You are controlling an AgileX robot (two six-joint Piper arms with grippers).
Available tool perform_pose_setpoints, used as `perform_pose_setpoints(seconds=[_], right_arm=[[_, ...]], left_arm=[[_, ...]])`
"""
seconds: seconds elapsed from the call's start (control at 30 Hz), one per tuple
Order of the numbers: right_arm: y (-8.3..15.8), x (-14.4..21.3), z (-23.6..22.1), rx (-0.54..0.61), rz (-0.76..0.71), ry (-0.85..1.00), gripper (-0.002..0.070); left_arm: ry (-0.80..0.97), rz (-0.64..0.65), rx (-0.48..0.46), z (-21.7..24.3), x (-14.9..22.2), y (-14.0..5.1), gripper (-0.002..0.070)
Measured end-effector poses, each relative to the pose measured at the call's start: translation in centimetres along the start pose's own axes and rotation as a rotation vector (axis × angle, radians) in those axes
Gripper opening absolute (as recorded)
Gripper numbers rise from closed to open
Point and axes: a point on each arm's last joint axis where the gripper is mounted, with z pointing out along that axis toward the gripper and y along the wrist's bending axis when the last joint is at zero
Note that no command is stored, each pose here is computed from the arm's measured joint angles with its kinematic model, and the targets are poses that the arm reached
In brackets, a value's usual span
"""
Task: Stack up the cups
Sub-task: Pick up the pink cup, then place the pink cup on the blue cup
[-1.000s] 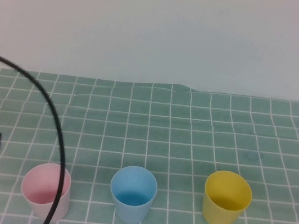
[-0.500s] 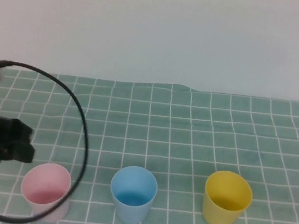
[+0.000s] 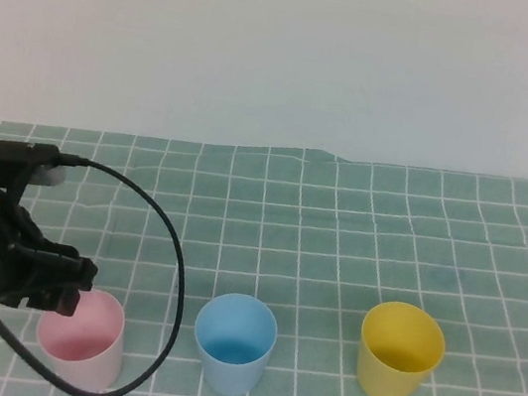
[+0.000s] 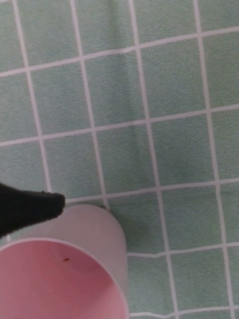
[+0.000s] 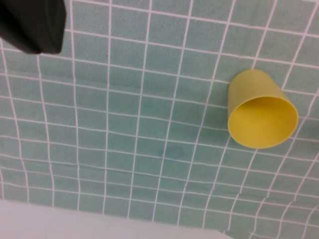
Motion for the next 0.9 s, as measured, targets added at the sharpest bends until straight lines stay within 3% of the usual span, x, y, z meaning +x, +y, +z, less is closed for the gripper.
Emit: perform_pose_setpoints(seconds=[0.13, 0.23, 0.3, 0.43, 0.5, 0.73, 0.83, 0.9], right_arm=[[0.0, 0.0, 0.0, 0.000, 0.000, 0.002, -0.0001], [0.0, 0.0, 0.0, 0.000, 0.000, 0.002, -0.0001], [0.0, 0.0, 0.0, -0.001, 0.000, 0.004, -0.0001], [0.0, 0.0, 0.0, -0.001, 0.000, 0.004, -0.0001], [0.0, 0.0, 0.0, -0.001, 0.000, 0.004, -0.0001], [0.0, 0.1, 0.0, -0.001, 0.000, 0.006, -0.0001], [0.0, 0.1, 0.0, -0.002, 0.000, 0.008, -0.0001], [0.0, 0.1, 0.0, -0.002, 0.000, 0.010, -0.0001]], left_arm=[[0.042, -0.002, 0.000, 1.4, -0.1, 0.1, 0.0423], [0.077, -0.011, -0.001, 2.4, -0.2, 0.1, 0.0367], [0.087, -0.019, -0.002, 2.9, -0.2, 0.1, 0.0299], [0.096, -0.027, -0.002, 3.5, -0.3, 0.2, 0.0090], [0.094, -0.019, -0.009, 3.5, -0.4, 0.2, 0.0041], [0.061, 0.021, -0.045, -0.9, -3.2, 0.3, 0.0014], [-0.014, 0.009, 0.046, -4.5, -4.9, -0.8, 0.0014], [-0.045, 0.063, 0.157, -6.3, -5.6, -2.7, 0.0013]])
